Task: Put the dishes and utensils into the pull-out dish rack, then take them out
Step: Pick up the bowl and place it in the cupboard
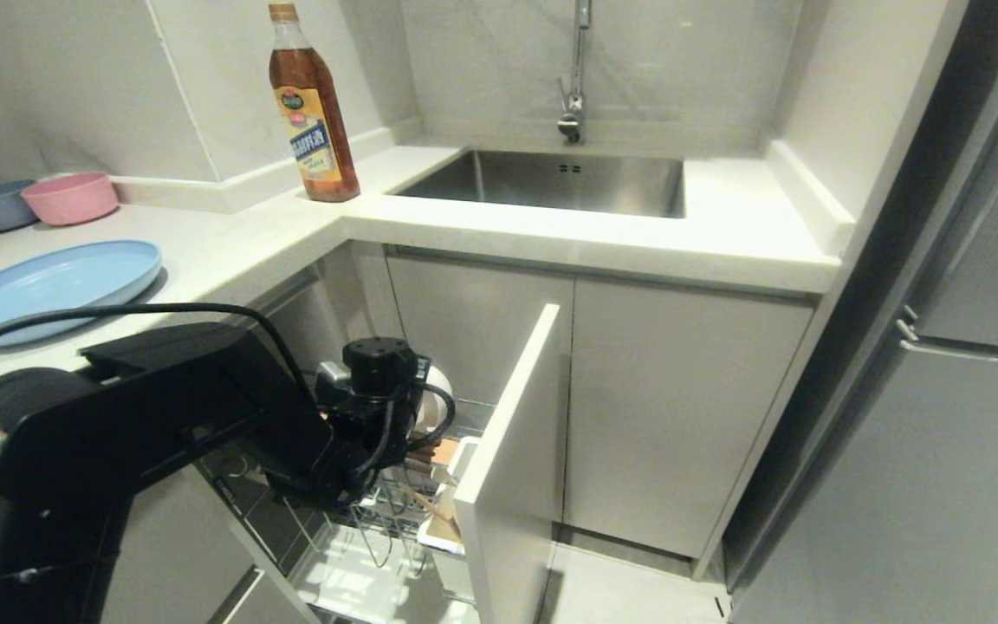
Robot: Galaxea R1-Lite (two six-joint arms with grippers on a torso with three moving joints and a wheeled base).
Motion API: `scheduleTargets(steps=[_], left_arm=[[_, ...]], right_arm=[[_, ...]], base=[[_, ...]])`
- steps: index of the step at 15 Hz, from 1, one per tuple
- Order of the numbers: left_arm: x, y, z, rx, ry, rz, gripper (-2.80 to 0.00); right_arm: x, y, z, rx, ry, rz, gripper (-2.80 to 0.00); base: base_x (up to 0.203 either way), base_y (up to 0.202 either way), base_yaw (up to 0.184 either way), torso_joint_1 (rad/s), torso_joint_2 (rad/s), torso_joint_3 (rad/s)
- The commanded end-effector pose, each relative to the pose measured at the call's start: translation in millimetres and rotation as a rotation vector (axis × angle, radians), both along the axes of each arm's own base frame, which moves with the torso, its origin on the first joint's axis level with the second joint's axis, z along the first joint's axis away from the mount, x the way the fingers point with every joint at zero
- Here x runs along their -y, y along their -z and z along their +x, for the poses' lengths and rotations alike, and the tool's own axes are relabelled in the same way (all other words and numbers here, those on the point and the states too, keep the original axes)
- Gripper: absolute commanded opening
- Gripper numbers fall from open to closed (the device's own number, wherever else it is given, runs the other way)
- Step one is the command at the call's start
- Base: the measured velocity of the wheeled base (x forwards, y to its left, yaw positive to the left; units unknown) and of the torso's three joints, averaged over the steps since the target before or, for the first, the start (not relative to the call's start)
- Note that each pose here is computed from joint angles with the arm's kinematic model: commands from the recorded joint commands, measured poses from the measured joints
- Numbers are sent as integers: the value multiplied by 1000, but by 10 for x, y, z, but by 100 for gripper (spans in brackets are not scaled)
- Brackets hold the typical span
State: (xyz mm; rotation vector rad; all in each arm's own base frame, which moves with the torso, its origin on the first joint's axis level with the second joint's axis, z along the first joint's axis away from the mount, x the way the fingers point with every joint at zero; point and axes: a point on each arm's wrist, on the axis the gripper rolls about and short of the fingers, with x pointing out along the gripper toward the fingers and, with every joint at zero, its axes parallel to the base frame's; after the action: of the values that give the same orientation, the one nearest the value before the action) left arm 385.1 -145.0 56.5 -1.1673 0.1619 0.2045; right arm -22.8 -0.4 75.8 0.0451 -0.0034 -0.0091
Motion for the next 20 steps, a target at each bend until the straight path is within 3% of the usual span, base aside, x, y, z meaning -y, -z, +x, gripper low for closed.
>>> scheduleTargets(steps=[1, 15, 16, 20], left_arm=[[-3, -5, -1, 1, -5, -8, -280], [-13, -96, -77, -37, -2, -3, -280], [-9, -91, -83, -46, 0, 0, 0], [-2, -73, -85, -53, -3, -16, 0]], right_arm=[[0, 0, 0, 0, 0, 1, -280], [0, 0, 0, 0, 0, 1, -280], [0, 0, 0, 0, 0, 1, -280], [0, 0, 0, 0, 0, 1, -280]], base=[[0, 0, 0, 0, 0, 0], [0, 0, 0, 0, 0, 0], [0, 0, 0, 0, 0, 0], [0, 0, 0, 0, 0, 0]])
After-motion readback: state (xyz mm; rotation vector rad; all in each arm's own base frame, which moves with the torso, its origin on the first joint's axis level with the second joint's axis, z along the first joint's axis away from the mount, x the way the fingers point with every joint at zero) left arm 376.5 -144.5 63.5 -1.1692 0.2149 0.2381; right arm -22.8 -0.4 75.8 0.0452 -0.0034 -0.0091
